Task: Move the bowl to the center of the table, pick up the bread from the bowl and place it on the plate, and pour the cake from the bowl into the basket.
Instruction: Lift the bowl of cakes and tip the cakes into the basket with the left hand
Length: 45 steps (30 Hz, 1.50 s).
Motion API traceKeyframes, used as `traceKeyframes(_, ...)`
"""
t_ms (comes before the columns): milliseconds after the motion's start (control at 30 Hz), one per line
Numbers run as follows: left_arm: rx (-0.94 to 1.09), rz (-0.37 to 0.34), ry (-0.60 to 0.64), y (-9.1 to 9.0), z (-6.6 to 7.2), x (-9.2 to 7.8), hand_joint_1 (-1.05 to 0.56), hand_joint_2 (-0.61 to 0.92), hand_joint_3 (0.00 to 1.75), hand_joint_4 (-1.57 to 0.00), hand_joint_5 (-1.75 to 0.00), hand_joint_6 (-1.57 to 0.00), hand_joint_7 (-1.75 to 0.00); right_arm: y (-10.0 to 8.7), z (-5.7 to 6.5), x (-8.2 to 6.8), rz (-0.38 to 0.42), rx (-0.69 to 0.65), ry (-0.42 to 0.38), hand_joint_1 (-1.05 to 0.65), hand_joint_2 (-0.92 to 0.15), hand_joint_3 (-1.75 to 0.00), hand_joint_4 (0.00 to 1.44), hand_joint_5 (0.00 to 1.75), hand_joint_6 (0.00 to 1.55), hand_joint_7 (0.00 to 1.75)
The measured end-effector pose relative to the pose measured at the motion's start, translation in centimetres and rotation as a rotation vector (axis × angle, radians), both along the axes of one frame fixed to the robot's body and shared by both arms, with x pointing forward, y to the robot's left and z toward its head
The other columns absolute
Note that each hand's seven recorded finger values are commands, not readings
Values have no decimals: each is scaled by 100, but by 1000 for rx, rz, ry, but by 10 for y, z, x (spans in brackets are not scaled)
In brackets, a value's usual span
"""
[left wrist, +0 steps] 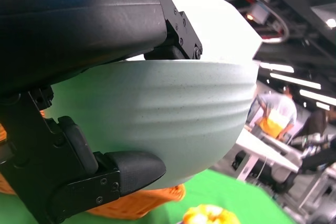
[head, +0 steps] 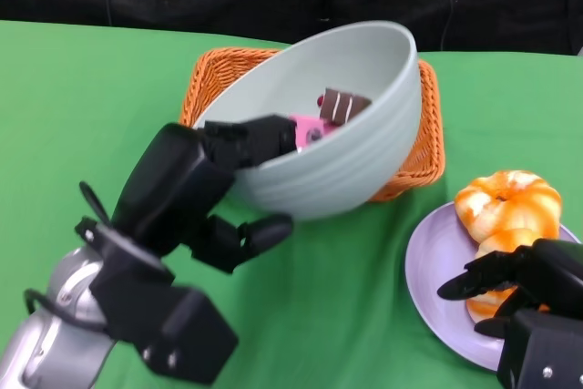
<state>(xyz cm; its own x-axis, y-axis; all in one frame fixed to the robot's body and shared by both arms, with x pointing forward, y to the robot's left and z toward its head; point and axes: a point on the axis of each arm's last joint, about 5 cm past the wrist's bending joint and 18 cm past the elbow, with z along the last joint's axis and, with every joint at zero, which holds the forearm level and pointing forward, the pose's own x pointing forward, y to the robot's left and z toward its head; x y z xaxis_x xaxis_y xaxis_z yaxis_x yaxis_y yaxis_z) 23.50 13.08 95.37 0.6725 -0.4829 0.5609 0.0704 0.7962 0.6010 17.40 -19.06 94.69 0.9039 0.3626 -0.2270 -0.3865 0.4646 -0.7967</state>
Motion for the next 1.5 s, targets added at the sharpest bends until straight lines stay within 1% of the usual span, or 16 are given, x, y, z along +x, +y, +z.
traceKeyframes(100, -56, -8, 43, -6, 1, 7, -11, 17, 175, -102, -175, -84, -175, 4, -2, -2, 19, -6, 11, -27, -92, -17, 105, 22, 93, 2)
traceKeyframes(200, -74, -5, 68, -10, 1, 13, -9, 16, 175, -103, -175, -84, -175, 6, -5, -4, 30, -16, 19, -28, -92, -17, 102, 20, 92, 1)
traceKeyframes(267, -91, -7, 85, -13, 0, 16, -9, 17, 175, -104, -175, -84, -174, 7, -5, -4, 34, -25, 19, -27, -92, -15, 102, 19, 86, 0)
traceKeyframes(367, -133, -19, 112, -16, 0, 18, -9, 19, 175, -103, -175, -84, -172, 9, -7, -5, 42, -27, 24, -28, -92, -16, 101, 17, 81, 0)
traceKeyframes(533, -224, -38, 185, -27, -8, 22, -13, 21, 174, -105, -175, -86, -170, 10, -7, -6, 46, -23, 28, -27, -92, -17, 100, 15, 75, 0)
traceKeyframes(667, -324, -52, 246, -37, -13, 26, -11, 23, 169, -104, -174, -91, -162, 12, -8, -5, 47, -11, 26, -27, -92, -17, 99, 14, 72, 0)
traceKeyframes(800, -435, -56, 309, -46, -19, 28, -14, 22, 170, -101, -175, -92, -161, 14, -8, -5, 55, -5, 27, -28, -92, -19, 101, 14, 72, 0)
traceKeyframes(900, -488, -50, 354, -52, -19, 29, -15, 20, 172, -99, -175, -92, -162, 16, -9, -5, 67, -3, 20, -30, -92, -18, 105, 16, 76, 2)
traceKeyframes(1000, -571, -42, 423, -59, -19, 29, -13, 19, 174, -99, -175, -92, -164, 16, -9, -6, 74, -1, 12, -31, -92, -19, 105, 16, 78, 3)
traceKeyframes(1033, -600, -44, 443, -61, -19, 30, -13, 19, 173, -100, -175, -90, -168, 16, -9, -6, 74, -1, 12, -31, -92, -18, 105, 16, 79, 4)
traceKeyframes(1167, -704, -57, 498, -70, -14, 33, -14, 21, 171, -101, -175, -88, -173, 17, -9, -6, 77, -1, 13, -32, -92, -17, 104, 16, 82, 5)
traceKeyframes(1200, -721, -64, 499, -71, -12, 34, -16, 23, 165, -102, -175, -88, -174, 17, -9, -6, 77, -1, 13, -31, -92, -17, 103, 16, 80, 3)
traceKeyframes(1233, -751, -72, 511, -72, -10, 35, -16, 24, 163, -103, -175, -88, -174, 17, -9, -6, 78, 0, 13, -31, -92, -17, 102, 15, 78, 2)
traceKeyframes(1300, -814, -79, 552, -74, -9, 39, -15, 21, 165, -104, -175, -89, -173, 19, -10, -6, 80, 7, 13, -30, -92, -17, 101, 15, 76, 1)
traceKeyframes(1400, -880, -68, 619, -75, -14, 41, -14, 21, 173, -104, -175, -88, -174, 21, -11, -7, 90, 15, 16, -30, -92, -17, 102, 15, 77, 2)
traceKeyframes(1500, -939, -56, 689, -75, -19, 44, -16, 22, 174, -107, -175, -88, -175, 23, -11, -7, 98, 17, 18, -30, -92, -17, 103, 16, 77, 2)
